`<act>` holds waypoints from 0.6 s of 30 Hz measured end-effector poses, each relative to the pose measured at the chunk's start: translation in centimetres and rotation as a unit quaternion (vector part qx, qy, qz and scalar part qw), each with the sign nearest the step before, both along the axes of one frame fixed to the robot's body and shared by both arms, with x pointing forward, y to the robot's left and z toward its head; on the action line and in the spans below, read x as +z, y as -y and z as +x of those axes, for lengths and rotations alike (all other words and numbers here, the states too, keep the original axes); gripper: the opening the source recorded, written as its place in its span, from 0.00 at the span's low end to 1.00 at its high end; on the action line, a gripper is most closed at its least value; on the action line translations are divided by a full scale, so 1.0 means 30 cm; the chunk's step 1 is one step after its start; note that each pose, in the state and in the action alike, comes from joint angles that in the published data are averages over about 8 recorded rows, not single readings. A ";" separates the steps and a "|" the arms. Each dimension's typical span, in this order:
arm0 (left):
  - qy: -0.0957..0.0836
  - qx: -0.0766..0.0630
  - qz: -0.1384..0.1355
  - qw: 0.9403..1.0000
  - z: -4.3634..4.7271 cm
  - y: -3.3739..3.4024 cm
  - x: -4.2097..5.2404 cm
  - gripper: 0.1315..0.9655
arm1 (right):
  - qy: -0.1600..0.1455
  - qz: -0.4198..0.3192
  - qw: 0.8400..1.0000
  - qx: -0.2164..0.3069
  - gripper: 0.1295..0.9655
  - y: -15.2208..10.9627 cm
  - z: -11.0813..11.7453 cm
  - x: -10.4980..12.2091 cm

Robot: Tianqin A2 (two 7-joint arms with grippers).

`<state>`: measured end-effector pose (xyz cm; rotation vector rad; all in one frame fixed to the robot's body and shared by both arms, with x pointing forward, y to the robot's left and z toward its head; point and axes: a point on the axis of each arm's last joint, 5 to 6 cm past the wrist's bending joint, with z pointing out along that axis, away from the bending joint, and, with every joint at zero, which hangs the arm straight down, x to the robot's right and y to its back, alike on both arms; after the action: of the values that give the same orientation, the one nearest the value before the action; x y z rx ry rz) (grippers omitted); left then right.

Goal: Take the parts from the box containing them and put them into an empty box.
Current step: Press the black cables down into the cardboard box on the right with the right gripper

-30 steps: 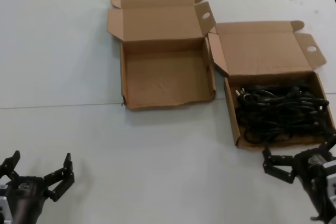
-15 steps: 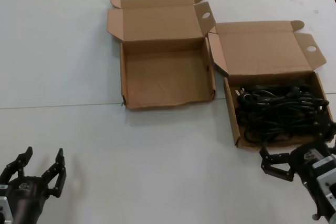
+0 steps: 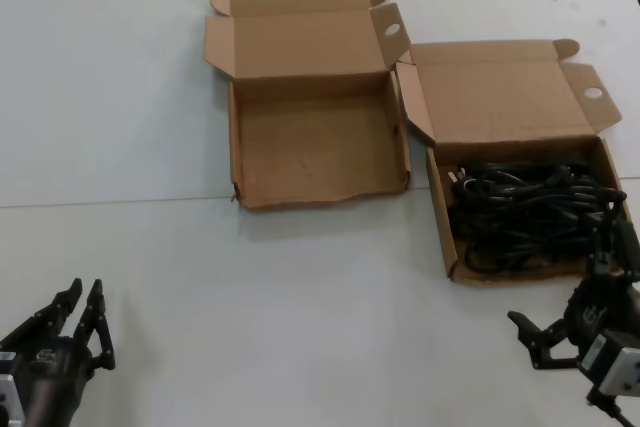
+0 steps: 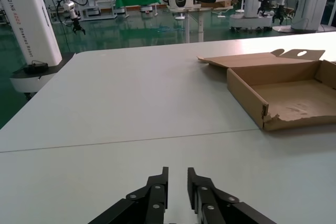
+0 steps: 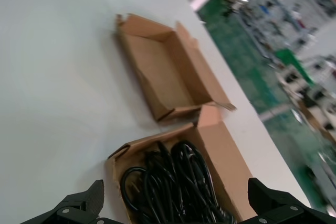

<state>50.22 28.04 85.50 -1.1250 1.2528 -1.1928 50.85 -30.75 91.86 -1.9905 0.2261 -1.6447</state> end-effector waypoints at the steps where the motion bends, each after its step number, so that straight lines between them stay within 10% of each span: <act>1: 0.000 0.000 0.000 1.000 0.000 0.000 0.000 0.18 | -0.004 -0.013 1.000 0.007 1.00 0.007 -0.001 0.017; 18: 0.000 0.000 0.000 1.000 0.000 0.000 0.000 0.04 | -0.087 -0.146 0.982 0.084 1.00 0.076 0.100 0.239</act>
<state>50.22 28.04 85.50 -1.1250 1.2528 -1.1928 53.87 -33.03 99.02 -2.3041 -0.1255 -1.4644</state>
